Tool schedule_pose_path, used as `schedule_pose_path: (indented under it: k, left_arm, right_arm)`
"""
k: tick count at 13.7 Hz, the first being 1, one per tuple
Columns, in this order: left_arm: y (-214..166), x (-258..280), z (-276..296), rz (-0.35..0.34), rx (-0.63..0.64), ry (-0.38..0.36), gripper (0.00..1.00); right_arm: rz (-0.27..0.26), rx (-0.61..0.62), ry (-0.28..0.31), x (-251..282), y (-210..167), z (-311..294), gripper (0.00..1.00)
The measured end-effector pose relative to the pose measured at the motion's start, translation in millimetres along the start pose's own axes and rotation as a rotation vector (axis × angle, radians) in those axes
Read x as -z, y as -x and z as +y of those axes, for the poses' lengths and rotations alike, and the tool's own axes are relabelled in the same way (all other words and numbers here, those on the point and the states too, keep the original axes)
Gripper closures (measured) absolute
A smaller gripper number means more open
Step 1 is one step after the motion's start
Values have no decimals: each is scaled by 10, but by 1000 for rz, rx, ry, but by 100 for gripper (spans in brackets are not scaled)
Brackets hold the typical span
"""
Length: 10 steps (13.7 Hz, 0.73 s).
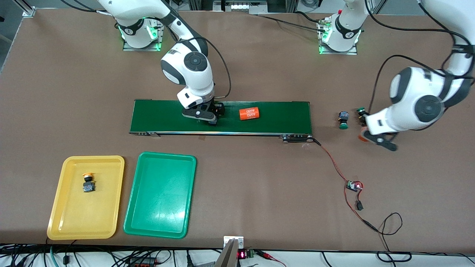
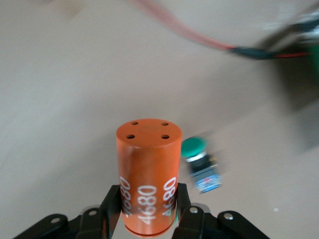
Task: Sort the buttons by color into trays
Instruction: 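Carry the button to the yellow tray while the left gripper places the cylinder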
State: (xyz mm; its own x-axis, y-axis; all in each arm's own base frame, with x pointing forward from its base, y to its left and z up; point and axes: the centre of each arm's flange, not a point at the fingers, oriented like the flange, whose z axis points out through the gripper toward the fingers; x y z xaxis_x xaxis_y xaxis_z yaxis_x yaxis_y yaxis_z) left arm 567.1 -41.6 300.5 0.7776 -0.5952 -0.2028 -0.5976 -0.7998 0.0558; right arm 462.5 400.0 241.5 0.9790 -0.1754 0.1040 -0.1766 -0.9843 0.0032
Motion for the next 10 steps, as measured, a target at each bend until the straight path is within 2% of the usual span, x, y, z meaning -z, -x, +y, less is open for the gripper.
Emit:
schedule_pose_path:
  k: [1,2,4,5,6,8,10]
  left_arm:
    - [-128,51,221,9,-104,-2,51]
    - [-238,95,434,17,-218,-4,51]
    - [-424,165,844,33,-433,-6,51]
    - [-503,200,1054,41,-507,-6,51]
    - [-569,237,1253,48,-560,-7,51]
    - [-679,264,1575,73,-630,-11,51]
    - [-772,134,1741,127,-662,-7,51]
  right_arm:
    - [1,-1,0,-10,-15,3,3]
    - [4,-3,2,-21,-37,17,7]
    - [9,-8,8,-38,-86,55,31]
    - [10,-11,11,-51,-104,72,31]
    - [10,-13,13,-60,-116,84,36]
    - [13,-17,12,-54,-142,91,59]
    - [33,-36,5,6,-293,115,59]
